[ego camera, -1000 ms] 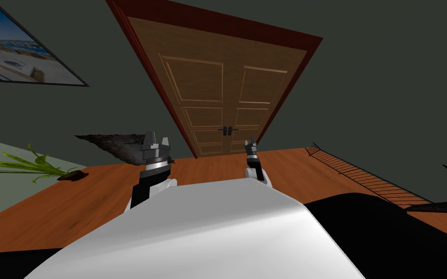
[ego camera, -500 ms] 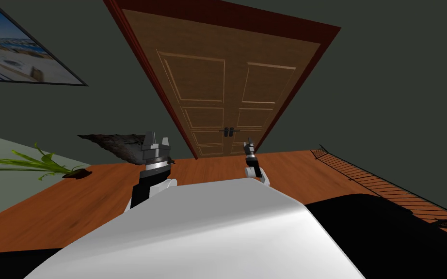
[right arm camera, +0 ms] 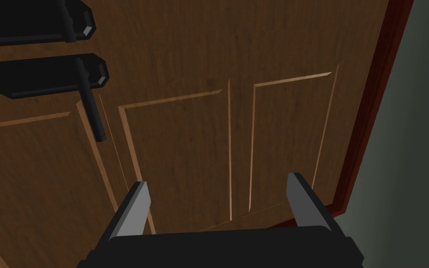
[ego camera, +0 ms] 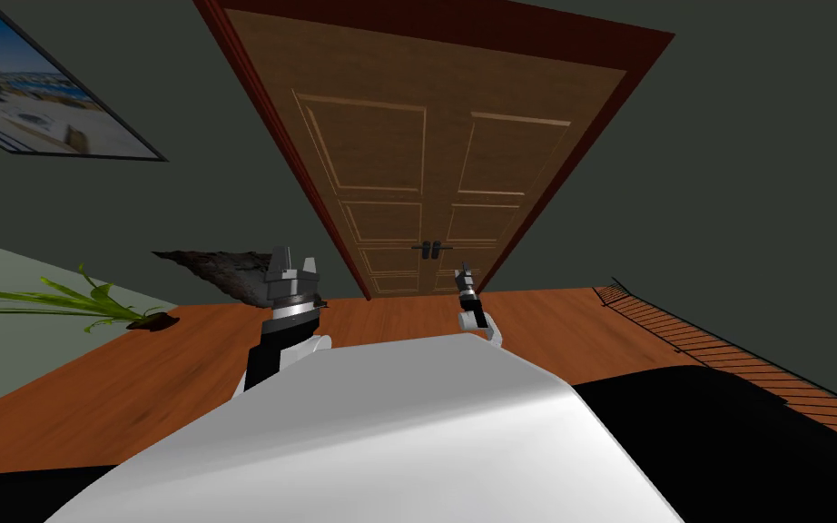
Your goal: Pull the door open
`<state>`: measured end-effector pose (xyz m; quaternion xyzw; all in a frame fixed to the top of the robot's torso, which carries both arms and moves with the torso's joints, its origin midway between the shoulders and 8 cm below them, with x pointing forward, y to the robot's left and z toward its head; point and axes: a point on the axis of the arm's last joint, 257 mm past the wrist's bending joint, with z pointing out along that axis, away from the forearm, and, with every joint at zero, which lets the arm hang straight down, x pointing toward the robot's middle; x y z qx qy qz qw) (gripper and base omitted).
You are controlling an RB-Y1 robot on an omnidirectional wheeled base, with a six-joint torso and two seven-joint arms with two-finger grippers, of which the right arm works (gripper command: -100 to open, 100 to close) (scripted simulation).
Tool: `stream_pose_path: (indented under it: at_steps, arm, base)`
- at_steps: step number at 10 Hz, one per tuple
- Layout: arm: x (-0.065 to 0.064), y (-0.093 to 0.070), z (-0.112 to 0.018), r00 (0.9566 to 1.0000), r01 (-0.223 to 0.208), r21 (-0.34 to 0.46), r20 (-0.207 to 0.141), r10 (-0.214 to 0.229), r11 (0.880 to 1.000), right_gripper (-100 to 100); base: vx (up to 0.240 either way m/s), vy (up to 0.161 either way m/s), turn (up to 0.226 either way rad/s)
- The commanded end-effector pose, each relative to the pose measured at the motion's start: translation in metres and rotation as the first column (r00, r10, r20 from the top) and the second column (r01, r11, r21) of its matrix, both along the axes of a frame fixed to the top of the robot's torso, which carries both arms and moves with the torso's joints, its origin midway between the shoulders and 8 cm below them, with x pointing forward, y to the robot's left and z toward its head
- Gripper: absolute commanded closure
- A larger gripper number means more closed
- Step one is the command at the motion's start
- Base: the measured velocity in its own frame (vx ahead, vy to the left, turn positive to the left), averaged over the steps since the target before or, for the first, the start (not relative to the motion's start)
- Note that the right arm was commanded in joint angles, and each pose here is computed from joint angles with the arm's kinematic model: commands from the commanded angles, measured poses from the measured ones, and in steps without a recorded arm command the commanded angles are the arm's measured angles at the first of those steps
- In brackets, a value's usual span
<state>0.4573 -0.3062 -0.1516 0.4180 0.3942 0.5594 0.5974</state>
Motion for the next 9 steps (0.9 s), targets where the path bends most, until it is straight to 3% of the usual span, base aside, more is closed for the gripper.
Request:
stream_pose_path:
  at_steps: [1, 5, 9]
  arm:
    - [0.006, -0.003, -0.013, 0.9995, 0.002, 0.002, -0.031, -0.002, 1.0, -100]
    - [0.02, -0.015, -0.044, 0.9944, 0.012, 0.007, -0.105, -0.011, 1.0, -100]
    - [0.031, -0.028, -0.072, 0.9847, 0.024, 0.011, -0.173, -0.022, 1.0, -100]
  base:
    - [0.092, -0.034, 0.061]
    - [0.097, -0.027, 0.054]
    - [0.093, -0.032, 0.053]
